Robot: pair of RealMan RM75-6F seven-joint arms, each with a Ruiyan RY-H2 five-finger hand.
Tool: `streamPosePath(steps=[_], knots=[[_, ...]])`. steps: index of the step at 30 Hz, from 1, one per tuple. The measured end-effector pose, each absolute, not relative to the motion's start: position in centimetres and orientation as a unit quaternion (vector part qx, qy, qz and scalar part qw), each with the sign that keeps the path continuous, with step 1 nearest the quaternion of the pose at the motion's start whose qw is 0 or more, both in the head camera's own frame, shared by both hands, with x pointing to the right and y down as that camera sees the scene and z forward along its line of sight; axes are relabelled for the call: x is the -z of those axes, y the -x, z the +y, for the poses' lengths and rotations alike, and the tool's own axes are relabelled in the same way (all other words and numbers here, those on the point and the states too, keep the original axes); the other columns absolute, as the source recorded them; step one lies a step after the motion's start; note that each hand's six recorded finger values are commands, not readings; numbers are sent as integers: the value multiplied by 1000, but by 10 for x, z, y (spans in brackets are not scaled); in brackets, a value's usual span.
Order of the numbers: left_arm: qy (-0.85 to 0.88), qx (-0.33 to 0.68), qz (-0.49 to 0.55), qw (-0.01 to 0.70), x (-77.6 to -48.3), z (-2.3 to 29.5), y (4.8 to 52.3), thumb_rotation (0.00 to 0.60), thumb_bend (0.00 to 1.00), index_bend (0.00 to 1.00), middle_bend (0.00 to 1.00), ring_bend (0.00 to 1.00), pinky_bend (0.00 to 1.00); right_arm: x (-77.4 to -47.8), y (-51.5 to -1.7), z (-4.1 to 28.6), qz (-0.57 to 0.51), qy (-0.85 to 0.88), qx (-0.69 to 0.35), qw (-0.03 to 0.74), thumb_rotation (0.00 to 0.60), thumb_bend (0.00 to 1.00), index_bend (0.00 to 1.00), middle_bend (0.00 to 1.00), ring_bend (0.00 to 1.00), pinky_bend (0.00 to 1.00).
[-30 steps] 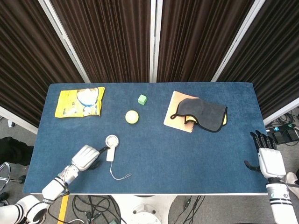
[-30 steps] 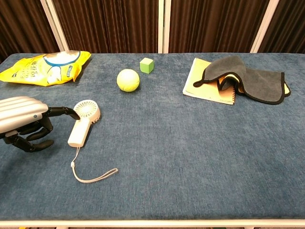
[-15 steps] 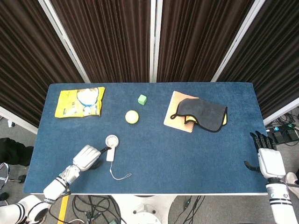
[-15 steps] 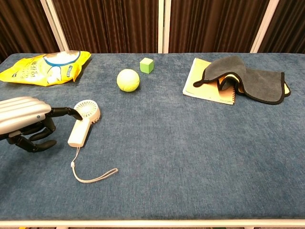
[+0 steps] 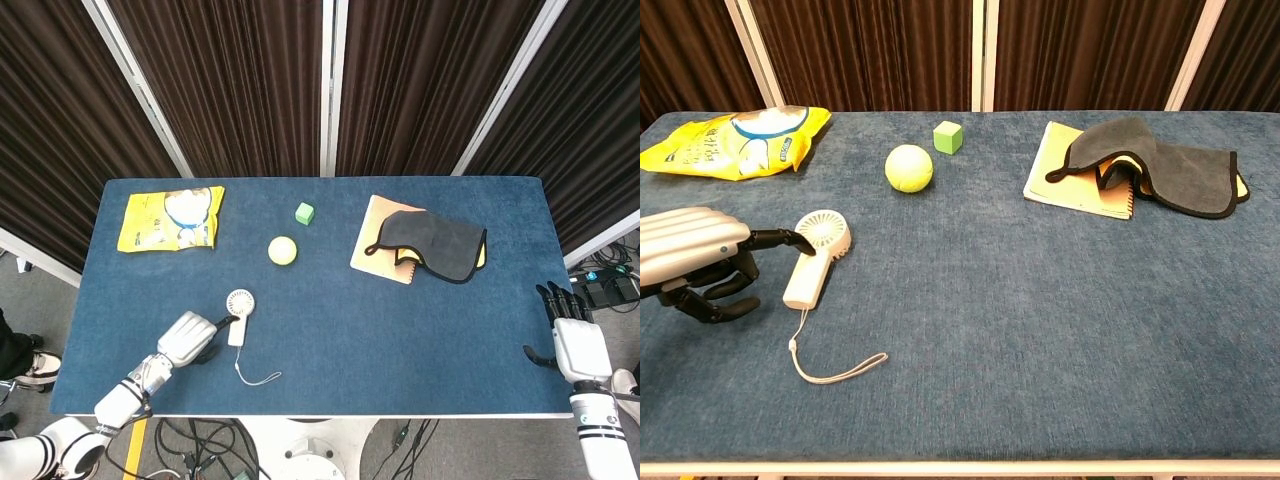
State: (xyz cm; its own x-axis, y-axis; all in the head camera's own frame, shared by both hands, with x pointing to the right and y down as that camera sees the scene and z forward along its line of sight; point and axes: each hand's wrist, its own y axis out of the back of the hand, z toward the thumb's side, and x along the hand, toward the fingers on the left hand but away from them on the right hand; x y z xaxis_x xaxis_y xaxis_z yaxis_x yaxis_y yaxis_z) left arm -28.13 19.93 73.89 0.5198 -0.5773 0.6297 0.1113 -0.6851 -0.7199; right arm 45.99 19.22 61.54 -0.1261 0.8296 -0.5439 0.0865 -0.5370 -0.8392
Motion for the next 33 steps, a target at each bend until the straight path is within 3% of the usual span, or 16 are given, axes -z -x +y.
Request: streamPosePath(steps=[21,33], knots=[[797,479,154,334,-753,204,294,600,429,186,830,816,810,-622,-457,195,-375,595,-650,288,600,108,0,0,0,0],[803,432,206,355,-714,179,278,600,428,186,830,816,810,-620,-460,192,-384,596,-643,289,600,108,0,0,0,0]])
